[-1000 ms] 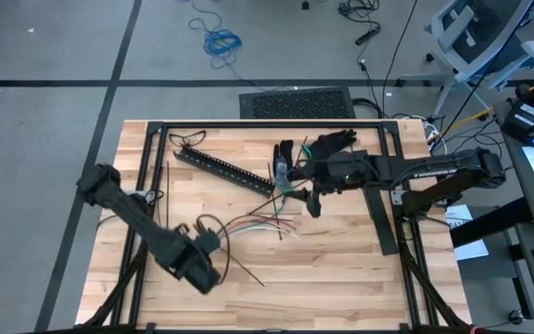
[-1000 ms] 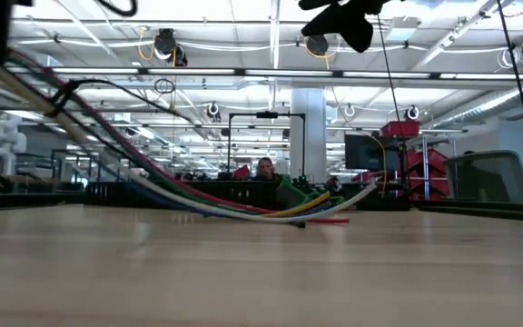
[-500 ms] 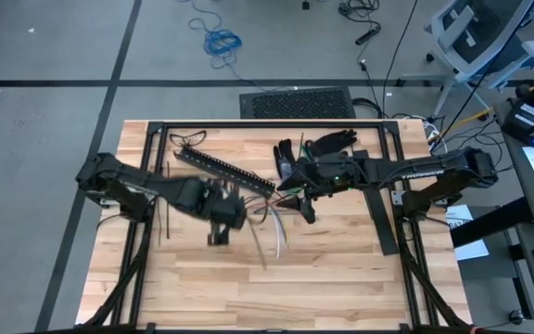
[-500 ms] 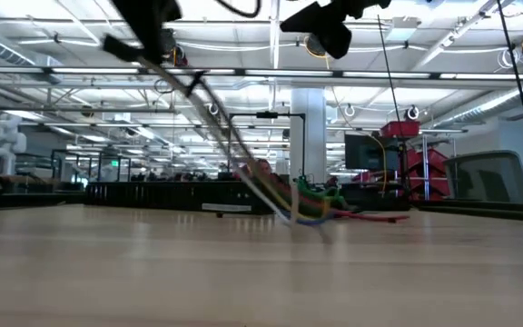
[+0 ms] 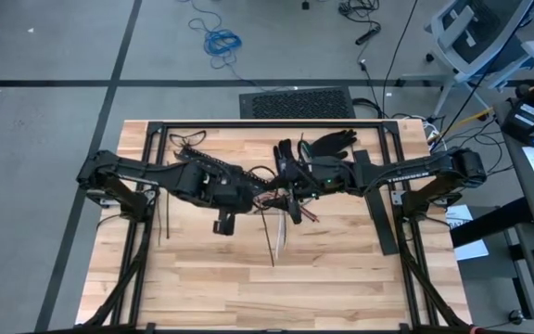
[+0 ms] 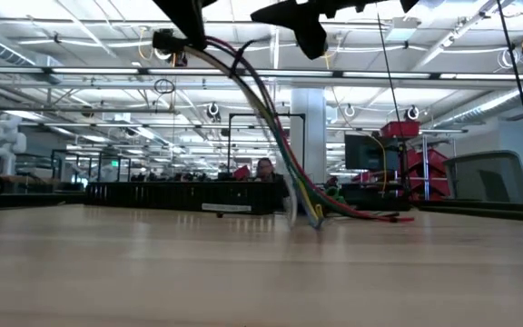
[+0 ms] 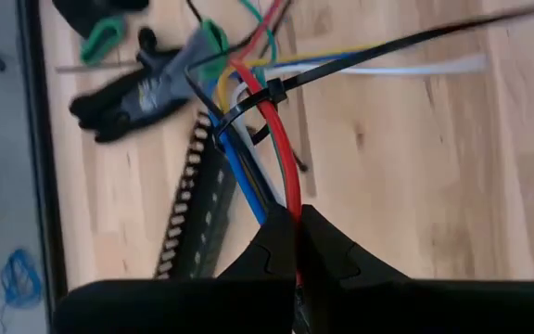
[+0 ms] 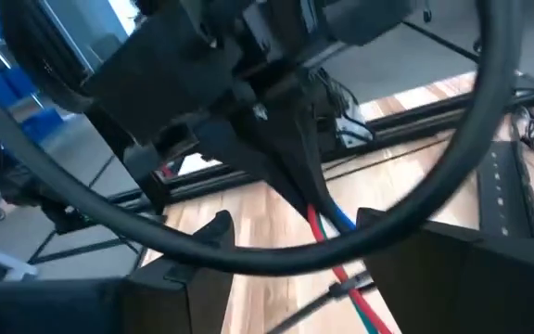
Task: Ziptie cables
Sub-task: Wrap the cable wires with the black zip tie
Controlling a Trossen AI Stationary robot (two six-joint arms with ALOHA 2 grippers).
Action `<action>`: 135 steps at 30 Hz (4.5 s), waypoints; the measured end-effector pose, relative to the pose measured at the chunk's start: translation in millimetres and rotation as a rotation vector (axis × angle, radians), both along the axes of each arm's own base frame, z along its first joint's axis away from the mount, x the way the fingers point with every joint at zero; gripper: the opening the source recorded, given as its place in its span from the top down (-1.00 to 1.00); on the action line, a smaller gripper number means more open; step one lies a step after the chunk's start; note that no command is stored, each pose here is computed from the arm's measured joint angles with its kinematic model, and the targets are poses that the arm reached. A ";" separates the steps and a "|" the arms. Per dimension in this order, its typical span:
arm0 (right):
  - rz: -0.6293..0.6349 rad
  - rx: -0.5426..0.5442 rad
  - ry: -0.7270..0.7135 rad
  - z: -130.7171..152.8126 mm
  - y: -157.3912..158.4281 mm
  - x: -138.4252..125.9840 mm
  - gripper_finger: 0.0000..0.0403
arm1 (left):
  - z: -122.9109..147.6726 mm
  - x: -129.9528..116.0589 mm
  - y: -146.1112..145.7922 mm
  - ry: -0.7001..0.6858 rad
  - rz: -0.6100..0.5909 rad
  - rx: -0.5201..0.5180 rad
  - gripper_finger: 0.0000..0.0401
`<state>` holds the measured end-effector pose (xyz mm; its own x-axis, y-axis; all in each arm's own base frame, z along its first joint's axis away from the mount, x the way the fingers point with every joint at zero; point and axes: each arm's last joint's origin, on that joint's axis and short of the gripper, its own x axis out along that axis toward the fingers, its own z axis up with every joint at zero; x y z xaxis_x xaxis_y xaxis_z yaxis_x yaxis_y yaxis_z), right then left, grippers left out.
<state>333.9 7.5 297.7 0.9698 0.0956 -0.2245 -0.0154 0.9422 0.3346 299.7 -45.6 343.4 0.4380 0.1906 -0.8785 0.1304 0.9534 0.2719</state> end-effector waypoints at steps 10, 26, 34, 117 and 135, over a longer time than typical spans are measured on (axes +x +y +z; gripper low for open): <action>0.017 -0.054 0.057 -6.0 3.9 -1.7 -0.07 | 2.9 11.9 3.5 -0.089 -0.056 -0.014 0.99; 0.059 -0.181 0.112 -12.1 4.8 -4.0 -0.07 | 10.7 23.3 -0.3 -0.230 -0.081 -0.086 0.99; 0.046 -0.192 0.169 -16.9 4.1 -6.1 0.12 | 10.8 23.7 -0.6 -0.232 -0.089 -0.100 0.99; -0.121 -0.279 -0.027 72.9 0.8 -42.4 -0.06 | 118.5 -79.6 0.0 -0.423 0.113 -0.119 0.99; 0.102 -0.232 0.141 54.9 8.9 -47.8 -0.05 | 57.2 -15.9 -4.8 -0.001 -0.172 0.012 0.99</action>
<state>286.0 16.5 352.6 0.9152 0.1218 -0.3841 -0.0829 0.9897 0.1163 283.8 -50.4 400.6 0.4660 0.1235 -0.8761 0.2910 0.9137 0.2836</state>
